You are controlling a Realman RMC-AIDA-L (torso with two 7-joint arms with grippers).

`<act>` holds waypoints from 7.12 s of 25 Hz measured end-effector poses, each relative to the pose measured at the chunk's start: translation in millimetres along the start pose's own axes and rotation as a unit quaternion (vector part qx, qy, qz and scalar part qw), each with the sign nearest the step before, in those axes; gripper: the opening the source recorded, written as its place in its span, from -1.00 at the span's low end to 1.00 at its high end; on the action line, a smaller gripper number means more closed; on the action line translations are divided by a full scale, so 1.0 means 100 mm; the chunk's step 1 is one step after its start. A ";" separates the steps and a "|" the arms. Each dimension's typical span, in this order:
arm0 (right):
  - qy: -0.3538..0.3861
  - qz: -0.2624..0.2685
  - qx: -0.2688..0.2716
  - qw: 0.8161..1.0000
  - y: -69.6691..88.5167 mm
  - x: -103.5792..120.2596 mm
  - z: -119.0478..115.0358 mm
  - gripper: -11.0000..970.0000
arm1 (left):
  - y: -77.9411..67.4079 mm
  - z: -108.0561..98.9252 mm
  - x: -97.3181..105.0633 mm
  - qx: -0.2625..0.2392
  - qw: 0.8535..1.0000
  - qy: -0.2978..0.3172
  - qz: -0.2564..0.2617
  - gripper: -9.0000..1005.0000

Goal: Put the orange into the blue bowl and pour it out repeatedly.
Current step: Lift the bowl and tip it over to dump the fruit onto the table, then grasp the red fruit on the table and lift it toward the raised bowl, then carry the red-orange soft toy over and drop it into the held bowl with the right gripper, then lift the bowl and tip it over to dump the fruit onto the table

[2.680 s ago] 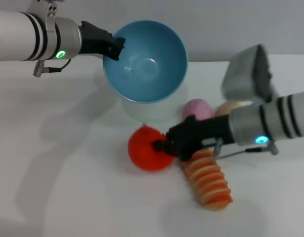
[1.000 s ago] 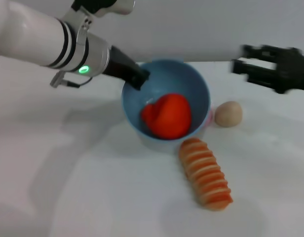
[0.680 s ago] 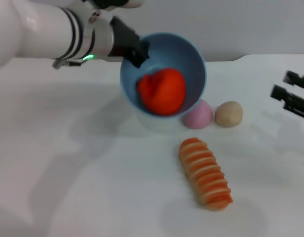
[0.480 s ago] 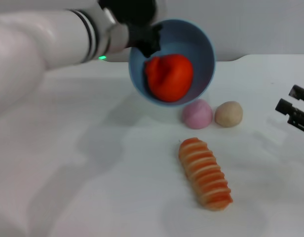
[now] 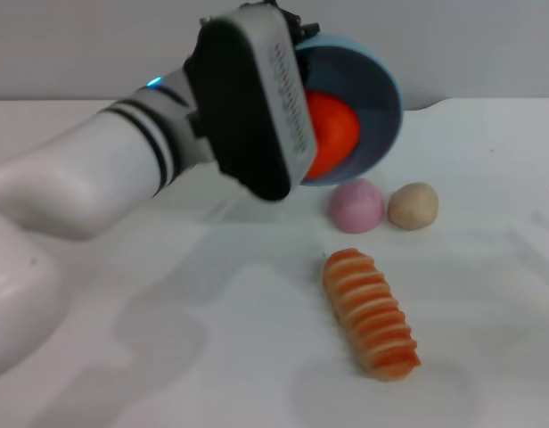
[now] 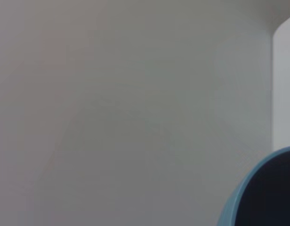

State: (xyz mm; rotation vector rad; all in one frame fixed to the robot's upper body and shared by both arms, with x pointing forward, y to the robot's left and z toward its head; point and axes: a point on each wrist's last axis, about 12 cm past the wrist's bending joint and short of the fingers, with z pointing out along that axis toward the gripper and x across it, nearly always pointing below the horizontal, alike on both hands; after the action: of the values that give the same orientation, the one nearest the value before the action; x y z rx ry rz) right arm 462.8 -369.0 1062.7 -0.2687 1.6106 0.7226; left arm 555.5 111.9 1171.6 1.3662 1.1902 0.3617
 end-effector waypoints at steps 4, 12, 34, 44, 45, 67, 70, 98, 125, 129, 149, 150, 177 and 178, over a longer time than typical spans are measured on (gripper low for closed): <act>-0.021 -0.004 0.032 0.999 -0.04 0.01 -0.09 0.27 | -0.08 -0.10 0.06 -0.027 0.998 -0.006 0.049 -0.98; -0.029 -0.007 0.035 0.999 -0.04 0.04 -0.03 0.27 | -0.36 -0.20 0.06 -0.072 0.986 -0.032 0.145 -0.98; 0.021 0.106 -0.007 0.994 -0.13 -0.13 0.31 0.27 | 0.41 0.00 0.45 0.002 0.964 0.010 -0.264 -0.98; 0.256 0.171 -0.079 0.948 0.03 -0.18 0.97 0.27 | 0.75 0.28 0.76 0.105 0.892 0.084 -0.433 -0.98; 0.272 0.166 -0.088 0.944 0.07 -0.18 1.04 0.27 | 0.75 0.28 0.74 0.101 0.893 0.082 -0.430 -0.98; 0.423 0.054 -0.228 0.875 0.95 0.13 2.16 0.27 | 0.58 0.33 0.68 0.097 0.893 0.081 -0.433 -0.98; 0.419 0.047 -0.221 0.879 0.99 0.18 2.21 0.27 | 0.56 0.33 0.68 0.098 0.893 0.081 -0.432 -0.98; 0.395 -0.014 -0.213 0.894 1.23 0.54 2.28 0.07 | 0.43 0.31 0.67 0.103 0.895 0.083 -0.426 -0.98; 0.134 -0.052 -0.339 0.930 0.77 -0.74 1.61 -0.90 | 0.32 0.34 0.73 0.139 0.892 0.126 -0.410 -0.98; 0.110 -0.045 -0.303 0.946 0.59 -0.80 1.43 -0.91 | 0.30 0.34 0.62 0.199 0.877 0.169 -0.402 -0.98; 0.156 -0.017 -0.250 0.956 0.52 -0.61 1.45 -0.52 | 0.28 0.33 0.30 0.242 0.878 0.167 -0.378 -0.98; 0.147 -0.014 -0.246 0.958 0.50 -0.63 1.43 -0.47 | 0.28 0.33 0.31 0.241 0.878 0.167 -0.379 -0.98; -0.069 -0.011 0.002 0.998 -0.05 -0.20 0.53 0.25 | -0.30 -0.16 0.15 -0.027 0.999 -0.004 0.035 -0.98; -0.068 -0.012 0.004 0.998 -0.06 -0.20 0.53 0.25 | -0.35 -0.19 0.16 -0.035 0.998 -0.007 0.049 -0.98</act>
State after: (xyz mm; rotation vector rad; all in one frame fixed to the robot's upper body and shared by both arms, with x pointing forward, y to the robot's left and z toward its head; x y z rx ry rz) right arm 512.7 -346.5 1079.6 -0.2275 1.4781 0.7020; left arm 531.9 126.3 1138.7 1.3675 1.0914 0.4576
